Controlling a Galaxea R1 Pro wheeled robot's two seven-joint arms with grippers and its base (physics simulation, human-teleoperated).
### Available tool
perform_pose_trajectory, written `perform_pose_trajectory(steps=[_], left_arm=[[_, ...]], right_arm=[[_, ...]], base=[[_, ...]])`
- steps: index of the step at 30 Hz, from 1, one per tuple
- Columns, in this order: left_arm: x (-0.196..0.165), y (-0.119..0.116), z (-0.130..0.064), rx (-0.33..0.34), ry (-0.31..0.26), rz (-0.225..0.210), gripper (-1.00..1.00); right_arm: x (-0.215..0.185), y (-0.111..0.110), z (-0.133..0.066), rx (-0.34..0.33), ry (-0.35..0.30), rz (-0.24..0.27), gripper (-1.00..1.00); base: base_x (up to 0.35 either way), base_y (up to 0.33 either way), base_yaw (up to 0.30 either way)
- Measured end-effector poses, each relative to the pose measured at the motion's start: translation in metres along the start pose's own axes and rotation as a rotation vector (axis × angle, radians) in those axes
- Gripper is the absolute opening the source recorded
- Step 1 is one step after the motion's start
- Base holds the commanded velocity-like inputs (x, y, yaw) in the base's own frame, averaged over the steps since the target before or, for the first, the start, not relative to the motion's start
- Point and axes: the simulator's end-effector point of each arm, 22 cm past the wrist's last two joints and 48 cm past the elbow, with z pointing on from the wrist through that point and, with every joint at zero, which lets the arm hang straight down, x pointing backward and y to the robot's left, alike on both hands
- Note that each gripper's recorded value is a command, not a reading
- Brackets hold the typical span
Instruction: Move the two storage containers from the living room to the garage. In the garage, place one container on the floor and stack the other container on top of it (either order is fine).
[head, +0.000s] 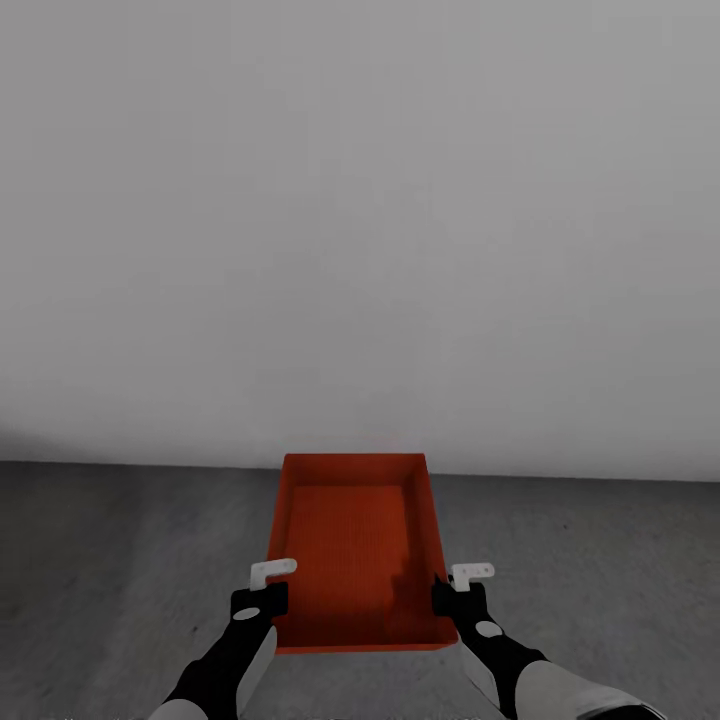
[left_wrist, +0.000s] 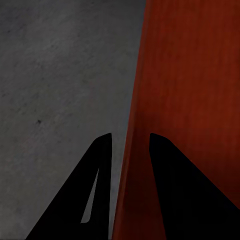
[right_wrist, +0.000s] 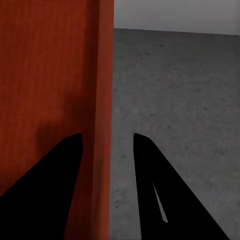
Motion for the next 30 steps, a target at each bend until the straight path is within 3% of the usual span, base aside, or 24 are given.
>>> perform_pose_trajectory(steps=[30], left_arm=[[0.024,0.001,0.010,-0.004,0.046,0.009,-1.00]], right_arm=[[0.026,0.001,0.007,-0.001,0.047,0.002,-1.00]], base=[[0.000,0.000,0.000]])
